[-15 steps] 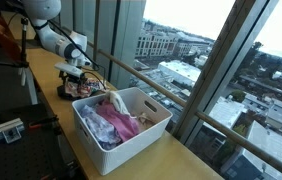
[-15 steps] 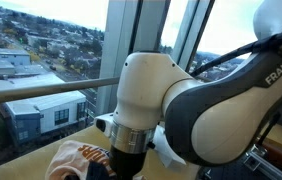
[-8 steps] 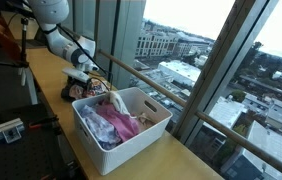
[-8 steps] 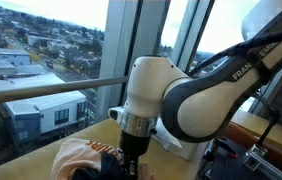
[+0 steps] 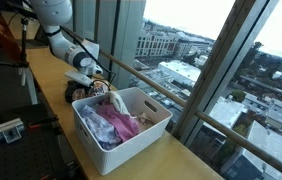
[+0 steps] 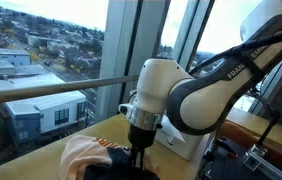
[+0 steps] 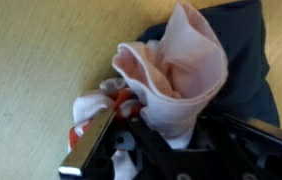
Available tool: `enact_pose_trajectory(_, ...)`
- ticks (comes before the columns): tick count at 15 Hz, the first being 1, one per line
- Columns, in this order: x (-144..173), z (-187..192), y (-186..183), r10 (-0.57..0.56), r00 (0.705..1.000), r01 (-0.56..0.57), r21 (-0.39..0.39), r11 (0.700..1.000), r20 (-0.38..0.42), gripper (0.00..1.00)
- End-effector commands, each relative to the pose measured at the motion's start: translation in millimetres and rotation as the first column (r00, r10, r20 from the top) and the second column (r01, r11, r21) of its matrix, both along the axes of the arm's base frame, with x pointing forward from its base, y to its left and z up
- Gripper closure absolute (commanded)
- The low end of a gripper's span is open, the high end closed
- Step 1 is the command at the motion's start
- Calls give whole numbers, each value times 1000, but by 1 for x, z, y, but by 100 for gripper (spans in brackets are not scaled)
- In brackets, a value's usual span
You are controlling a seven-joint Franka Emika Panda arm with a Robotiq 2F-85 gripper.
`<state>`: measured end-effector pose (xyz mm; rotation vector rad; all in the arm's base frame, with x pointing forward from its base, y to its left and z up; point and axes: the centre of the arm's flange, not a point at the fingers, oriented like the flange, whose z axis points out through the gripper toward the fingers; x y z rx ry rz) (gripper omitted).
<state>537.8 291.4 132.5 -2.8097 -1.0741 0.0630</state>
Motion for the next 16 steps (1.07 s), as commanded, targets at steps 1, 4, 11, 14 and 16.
enact_pose_trajectory(1,-10,28,-24,-10,1000,10,10,1000,21,96)
enact_pose_trajectory(4,-3,96,-30,-13,996,10,28,1000,86,96)
enact_pose_trajectory(11,38,256,-80,-113,911,96,63,993,398,96)
enact_pose_trajectory(14,47,327,-123,-185,849,166,83,983,495,96)
enact_pose_trajectory(16,49,373,-155,-223,804,207,92,974,551,96)
